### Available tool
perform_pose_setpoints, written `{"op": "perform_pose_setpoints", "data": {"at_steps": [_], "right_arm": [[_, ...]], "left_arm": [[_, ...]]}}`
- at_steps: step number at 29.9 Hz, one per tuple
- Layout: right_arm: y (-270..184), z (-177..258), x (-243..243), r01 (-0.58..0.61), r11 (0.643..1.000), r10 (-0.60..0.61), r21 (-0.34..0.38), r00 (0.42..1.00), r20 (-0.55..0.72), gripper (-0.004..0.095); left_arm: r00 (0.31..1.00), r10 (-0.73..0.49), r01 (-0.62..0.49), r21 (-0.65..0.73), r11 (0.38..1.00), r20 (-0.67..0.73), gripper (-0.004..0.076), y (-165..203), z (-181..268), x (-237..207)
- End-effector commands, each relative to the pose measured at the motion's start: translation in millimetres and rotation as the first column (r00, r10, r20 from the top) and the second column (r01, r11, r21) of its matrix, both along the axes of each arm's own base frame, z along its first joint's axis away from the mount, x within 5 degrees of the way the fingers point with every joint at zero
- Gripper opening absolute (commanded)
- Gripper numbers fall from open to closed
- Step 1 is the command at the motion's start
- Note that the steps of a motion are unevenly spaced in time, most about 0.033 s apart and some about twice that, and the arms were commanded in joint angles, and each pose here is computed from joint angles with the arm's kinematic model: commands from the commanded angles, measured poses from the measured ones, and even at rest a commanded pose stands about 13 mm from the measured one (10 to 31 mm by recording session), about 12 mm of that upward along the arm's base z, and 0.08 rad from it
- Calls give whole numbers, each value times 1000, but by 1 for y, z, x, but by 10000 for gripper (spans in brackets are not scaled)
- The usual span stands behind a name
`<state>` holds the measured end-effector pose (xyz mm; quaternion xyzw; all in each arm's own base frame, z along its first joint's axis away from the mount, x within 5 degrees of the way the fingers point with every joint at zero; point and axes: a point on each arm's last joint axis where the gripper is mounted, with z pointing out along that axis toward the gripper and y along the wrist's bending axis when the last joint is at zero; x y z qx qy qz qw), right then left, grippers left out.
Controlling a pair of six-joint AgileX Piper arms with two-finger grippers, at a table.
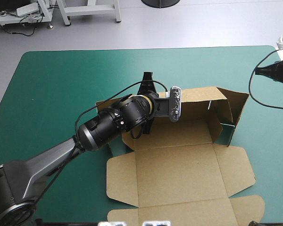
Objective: Fold the box
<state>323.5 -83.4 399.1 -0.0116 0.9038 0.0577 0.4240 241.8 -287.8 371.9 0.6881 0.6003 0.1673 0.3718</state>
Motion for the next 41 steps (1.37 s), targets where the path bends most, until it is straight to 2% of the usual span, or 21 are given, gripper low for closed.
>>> {"op": "perform_pose_setpoints", "data": {"at_steps": [1, 4, 7, 16, 21, 26, 32, 41], "right_arm": [[-10, 2, 0, -117, 987, 114, 111, 993, 38, -25], [-14, -21, 12, -222, 943, 231, 249, 973, -6, -25], [-10, -39, 21, -301, 893, 330, 333, 944, -31, -25], [-5, -75, 17, -301, 873, 364, 382, 926, -102, -25], [7, -93, 2, -348, 830, 415, 436, 907, -66, -25], [17, -96, -13, -388, 810, 440, 441, 898, -20, -25], [26, -97, -33, -403, 811, 456, 424, 890, -25, -25], [40, -95, -62, -481, 807, 508, 343, 861, 12, -25]], "left_arm": [[1000, 6, -5, -41, 999, 26, -6, 6, 18, -6], [999, 7, -6, -37, 999, 32, -6, 6, 18, -6], [999, 7, -5, -32, 999, 42, -6, 6, 19, -5], [996, 2, -1, -16, 1000, 85, -6, 6, 20, -2], [997, 3, -1, -16, 1000, 80, -6, 6, 20, -3], [998, 1, 1, -32, 999, 57, -6, 5, 19, -4], [999, 0, 2, -40, 999, 42, -6, 4, 18, -5], [999, 0, 2, -42, 999, 40, -6, 4, 18, -5]]}}
